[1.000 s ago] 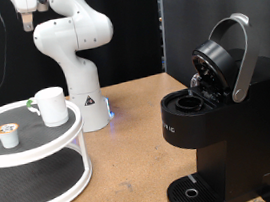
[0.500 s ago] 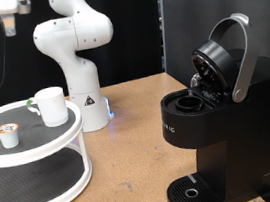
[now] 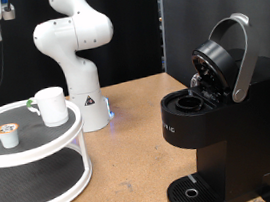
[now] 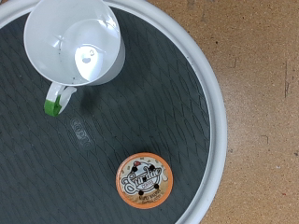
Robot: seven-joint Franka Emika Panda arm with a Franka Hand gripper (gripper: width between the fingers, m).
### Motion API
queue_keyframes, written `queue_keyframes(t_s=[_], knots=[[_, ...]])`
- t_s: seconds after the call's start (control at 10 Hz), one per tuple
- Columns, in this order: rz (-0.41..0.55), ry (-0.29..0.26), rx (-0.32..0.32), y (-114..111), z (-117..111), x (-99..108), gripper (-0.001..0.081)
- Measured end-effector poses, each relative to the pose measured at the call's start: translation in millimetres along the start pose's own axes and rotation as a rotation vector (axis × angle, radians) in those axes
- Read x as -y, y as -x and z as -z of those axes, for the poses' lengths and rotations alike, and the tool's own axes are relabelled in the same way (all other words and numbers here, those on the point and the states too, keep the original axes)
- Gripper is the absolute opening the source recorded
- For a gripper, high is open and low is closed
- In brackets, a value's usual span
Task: Make a cup of coffee with the keurig machine
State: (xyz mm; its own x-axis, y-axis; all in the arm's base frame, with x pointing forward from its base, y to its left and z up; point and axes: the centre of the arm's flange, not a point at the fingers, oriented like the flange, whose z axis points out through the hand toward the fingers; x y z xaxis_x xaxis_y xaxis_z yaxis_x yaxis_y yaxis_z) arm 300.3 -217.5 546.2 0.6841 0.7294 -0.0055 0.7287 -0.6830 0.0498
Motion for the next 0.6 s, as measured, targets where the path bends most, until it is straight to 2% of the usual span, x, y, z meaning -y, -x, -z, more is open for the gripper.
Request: queue_keyframes(t_s=[0.2, 0.6], knots=[[0.057, 0.046, -0.014, -2, -16, -1, 0.0798], [0.08, 0.087, -0.007, -2, -86, 3, 0.0798]])
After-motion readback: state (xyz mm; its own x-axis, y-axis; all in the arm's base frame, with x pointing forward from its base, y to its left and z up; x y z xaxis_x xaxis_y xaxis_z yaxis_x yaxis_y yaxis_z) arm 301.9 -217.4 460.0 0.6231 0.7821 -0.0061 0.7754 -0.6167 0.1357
